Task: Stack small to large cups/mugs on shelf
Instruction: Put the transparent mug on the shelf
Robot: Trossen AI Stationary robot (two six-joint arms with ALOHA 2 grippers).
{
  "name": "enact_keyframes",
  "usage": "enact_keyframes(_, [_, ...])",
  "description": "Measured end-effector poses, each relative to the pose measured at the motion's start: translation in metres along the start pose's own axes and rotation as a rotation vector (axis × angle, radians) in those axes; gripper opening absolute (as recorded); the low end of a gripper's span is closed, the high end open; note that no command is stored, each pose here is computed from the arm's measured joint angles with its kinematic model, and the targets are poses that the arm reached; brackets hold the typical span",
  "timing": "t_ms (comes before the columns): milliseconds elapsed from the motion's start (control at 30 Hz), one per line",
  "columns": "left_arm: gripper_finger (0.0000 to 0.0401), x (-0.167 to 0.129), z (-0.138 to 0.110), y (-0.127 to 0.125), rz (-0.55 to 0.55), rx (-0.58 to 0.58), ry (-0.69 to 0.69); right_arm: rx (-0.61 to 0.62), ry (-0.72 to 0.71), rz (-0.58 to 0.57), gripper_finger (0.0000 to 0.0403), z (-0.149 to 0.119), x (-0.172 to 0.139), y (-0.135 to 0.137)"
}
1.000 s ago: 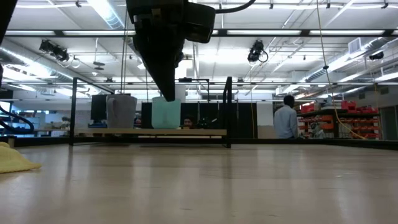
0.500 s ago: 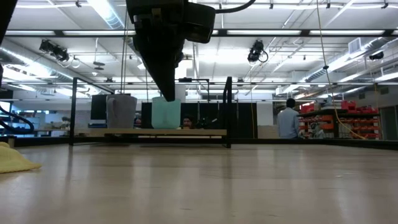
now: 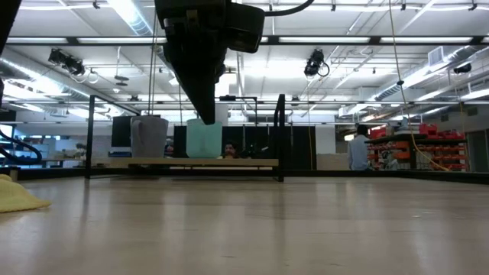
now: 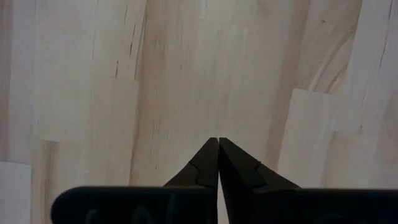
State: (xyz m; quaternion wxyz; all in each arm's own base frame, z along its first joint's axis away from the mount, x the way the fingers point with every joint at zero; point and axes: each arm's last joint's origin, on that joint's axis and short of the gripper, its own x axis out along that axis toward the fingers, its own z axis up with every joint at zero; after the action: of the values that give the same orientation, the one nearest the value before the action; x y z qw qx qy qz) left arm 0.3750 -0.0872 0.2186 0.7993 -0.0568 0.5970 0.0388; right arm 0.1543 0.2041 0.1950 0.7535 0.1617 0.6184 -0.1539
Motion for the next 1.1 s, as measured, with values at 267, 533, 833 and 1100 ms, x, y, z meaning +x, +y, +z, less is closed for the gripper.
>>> enact_keyframes(267, [0.0006, 0.000, -0.001, -0.002, -0.001, 0.039, 0.003, 0.062, -0.015, 0.011, 0.0003, 0.015, -0.004, -0.006])
enact_keyframes(533, [0.0021, -0.002, -0.011, -0.022, 0.001, 0.095, 0.009, 0.214, -0.133, 0.052, 0.0002, 0.053, -0.027, -0.032])
enact_keyframes(833, [0.0006, -0.006, -0.034, -0.041, 0.232, 0.059, 0.036, 0.377, -0.368, 0.080, 0.0000, 0.107, -0.068, -0.089])
enact_keyframes(1100, [0.0029, -0.008, -0.044, -0.051, 0.260, 0.010, 0.033, 0.327, -0.597, 0.034, 0.0000, 0.170, -0.133, -0.122])
